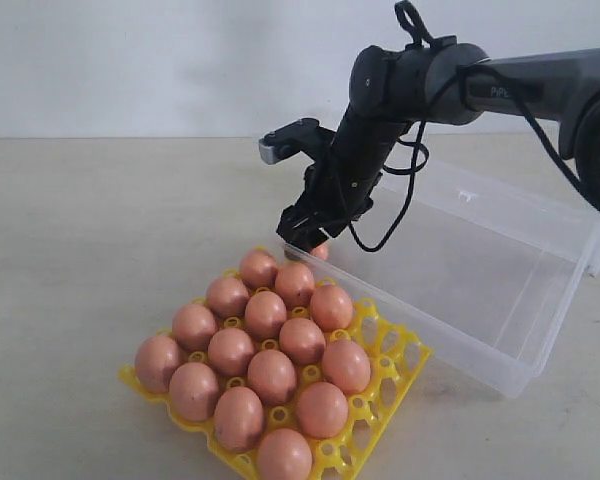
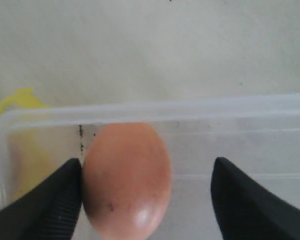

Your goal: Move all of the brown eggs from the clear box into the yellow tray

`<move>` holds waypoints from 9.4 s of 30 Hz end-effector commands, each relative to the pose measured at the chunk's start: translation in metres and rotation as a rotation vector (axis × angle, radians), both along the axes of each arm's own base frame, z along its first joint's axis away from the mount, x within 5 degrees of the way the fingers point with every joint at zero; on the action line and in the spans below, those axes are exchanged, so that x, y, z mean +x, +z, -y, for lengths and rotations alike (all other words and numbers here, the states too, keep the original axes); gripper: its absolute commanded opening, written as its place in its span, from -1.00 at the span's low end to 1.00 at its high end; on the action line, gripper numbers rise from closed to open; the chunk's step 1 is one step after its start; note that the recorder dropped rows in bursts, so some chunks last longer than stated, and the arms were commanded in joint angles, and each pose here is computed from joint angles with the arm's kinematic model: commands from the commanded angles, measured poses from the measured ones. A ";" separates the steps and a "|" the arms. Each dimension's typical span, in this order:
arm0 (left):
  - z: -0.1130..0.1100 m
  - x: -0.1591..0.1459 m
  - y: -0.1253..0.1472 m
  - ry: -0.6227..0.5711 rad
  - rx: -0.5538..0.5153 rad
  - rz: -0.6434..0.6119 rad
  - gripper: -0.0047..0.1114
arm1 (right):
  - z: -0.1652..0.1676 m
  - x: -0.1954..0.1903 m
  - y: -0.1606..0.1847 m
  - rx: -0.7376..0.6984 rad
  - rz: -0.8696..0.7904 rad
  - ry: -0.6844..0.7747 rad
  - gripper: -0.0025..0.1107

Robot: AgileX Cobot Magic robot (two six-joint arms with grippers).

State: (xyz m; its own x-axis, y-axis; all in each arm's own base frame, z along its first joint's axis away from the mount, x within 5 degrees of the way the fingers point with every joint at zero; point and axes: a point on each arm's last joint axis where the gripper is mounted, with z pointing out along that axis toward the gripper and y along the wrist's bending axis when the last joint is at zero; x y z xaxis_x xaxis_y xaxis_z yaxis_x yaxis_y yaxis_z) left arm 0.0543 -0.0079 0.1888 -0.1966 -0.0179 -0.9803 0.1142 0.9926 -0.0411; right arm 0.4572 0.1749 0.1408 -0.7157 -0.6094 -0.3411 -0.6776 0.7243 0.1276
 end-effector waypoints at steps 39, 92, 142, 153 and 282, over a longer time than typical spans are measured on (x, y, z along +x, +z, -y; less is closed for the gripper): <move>0.000 0.000 -0.001 -0.005 0.002 0.003 -0.85 | 0.079 -0.225 0.064 0.408 0.562 -0.644 -0.96; 0.000 0.000 -0.001 -0.005 0.002 0.001 -0.85 | 0.107 -0.205 0.080 1.002 0.278 -0.073 -0.96; 0.000 0.000 -0.001 -0.005 0.002 0.001 -0.85 | 0.092 -0.165 -0.024 0.539 0.214 -0.009 -0.17; 0.000 0.000 -0.001 -0.005 0.002 0.001 -0.85 | 0.089 -0.168 -0.022 0.562 0.196 0.039 -0.17; 0.000 0.000 -0.001 -0.005 0.003 0.000 -0.85 | 0.177 -0.404 0.040 0.255 0.939 -0.794 -0.96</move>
State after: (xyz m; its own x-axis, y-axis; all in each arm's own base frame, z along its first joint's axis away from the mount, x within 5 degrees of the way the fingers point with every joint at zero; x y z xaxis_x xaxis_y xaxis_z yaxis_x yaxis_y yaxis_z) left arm 0.0542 -0.0079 0.1886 -0.1985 -0.0177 -0.9799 0.1144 0.9926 -0.0411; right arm 0.0546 -0.0016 0.1894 -0.2019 0.0157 -0.9793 0.0121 0.9998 0.0136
